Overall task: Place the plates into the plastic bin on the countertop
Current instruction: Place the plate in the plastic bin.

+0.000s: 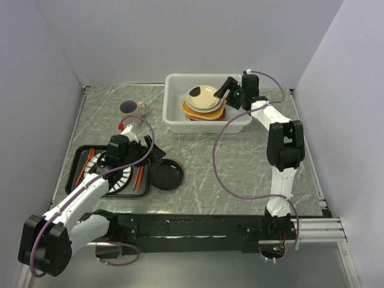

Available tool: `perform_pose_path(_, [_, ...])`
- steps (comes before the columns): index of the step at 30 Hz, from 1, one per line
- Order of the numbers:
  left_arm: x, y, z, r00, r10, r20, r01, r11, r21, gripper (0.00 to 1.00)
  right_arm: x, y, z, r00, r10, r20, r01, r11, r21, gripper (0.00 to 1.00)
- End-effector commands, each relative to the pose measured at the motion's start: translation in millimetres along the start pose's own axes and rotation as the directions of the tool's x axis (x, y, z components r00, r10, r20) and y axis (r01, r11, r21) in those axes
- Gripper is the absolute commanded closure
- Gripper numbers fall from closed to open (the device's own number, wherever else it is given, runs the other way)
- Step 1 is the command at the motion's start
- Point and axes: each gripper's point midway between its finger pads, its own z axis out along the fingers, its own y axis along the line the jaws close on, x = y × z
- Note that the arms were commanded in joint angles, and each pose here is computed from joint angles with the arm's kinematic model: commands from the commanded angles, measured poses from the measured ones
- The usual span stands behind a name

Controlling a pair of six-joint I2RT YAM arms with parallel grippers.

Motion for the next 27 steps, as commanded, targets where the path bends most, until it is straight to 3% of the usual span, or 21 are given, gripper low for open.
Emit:
perform_pose_path(1, [-15.2, -8.0, -2.7, 0.999, 0.029, 0.043, -0.03, 0.999, 0.017, 0.01, -47.2, 36.3, -53.5, 0.973, -0.037, 0.228, 0.055, 0.996, -0.074, 0.08])
perform_pose_path(5, [-15.5, -8.3, -3.7, 0.999, 0.028, 0.046, -0.029, 0.999, 0.017, 0.01, -61.7, 61.1, -92.0, 0.948, -0.037, 0.317, 0.084, 0.987, -0.135, 0.06])
perform_pose_path(14, [-17.1, -10.5, -6.2, 0.998, 0.027, 0.057, -0.028, 0.999, 0.025, 0.01, -53.8, 94.9, -121.8, 0.955, -0.058, 0.289, 0.127, 0.966, -0.225, 0.06])
perform_pose_path(27, [-16.8, -10.0, -6.9, 0.998, 0.021, 0.062, -0.023, 0.999, 0.026, 0.01, 51.2, 106.8, -134.1, 0.978, -0.188, 0.09, 0.204, 0.951, -0.231, 0.05])
